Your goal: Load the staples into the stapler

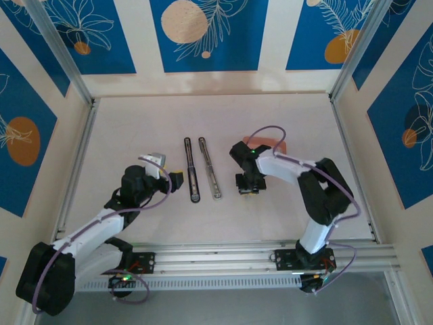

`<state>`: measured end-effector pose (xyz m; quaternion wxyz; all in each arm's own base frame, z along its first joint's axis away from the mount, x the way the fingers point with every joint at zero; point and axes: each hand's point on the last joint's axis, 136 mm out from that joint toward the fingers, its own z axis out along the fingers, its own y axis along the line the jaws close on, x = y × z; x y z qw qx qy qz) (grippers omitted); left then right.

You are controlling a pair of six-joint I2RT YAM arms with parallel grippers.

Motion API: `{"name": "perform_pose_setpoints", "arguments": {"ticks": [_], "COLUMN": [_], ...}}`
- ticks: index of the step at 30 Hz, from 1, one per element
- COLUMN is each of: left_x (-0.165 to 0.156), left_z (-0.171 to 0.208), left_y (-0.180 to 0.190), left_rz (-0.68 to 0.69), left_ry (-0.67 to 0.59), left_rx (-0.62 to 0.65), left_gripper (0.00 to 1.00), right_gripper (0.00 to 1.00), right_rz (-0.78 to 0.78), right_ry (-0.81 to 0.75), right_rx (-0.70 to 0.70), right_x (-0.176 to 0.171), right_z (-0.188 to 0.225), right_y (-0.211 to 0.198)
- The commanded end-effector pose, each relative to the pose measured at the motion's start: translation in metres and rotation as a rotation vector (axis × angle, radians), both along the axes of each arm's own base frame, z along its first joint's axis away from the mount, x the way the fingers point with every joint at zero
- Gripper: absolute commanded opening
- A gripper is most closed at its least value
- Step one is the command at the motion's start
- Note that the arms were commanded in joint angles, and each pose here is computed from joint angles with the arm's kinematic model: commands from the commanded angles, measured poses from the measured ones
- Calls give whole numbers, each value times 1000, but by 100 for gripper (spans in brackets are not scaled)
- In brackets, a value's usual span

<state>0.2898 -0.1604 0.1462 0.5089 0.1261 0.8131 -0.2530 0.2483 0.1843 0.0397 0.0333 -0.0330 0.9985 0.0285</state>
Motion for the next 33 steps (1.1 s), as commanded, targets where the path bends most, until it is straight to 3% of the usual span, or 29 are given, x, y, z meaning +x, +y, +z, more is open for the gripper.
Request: {"name": "perform_pose_setpoints", "arguments": {"ticks": [1, 6, 15, 33], "left_x": [3, 4, 5, 4], "left_z": [-1, -4, -6, -7], "left_y": [6, 6, 7, 8], "left_rz": [30, 33, 36, 30], "left_ry": [-24, -24, -23, -31], "left_rx": [-9, -7, -4, 20], "left_gripper": [82, 82, 82, 83], "right_gripper": [17, 18, 18, 18], "right_rz": [13, 74, 237, 234], "right_ry": [-259, -394, -361, -324], "right_rx": [94, 250, 175, 84], "right_x": [22, 27, 18, 20], "right_z": [45, 67, 51, 27], "right_y": [22, 61, 108, 111]}}
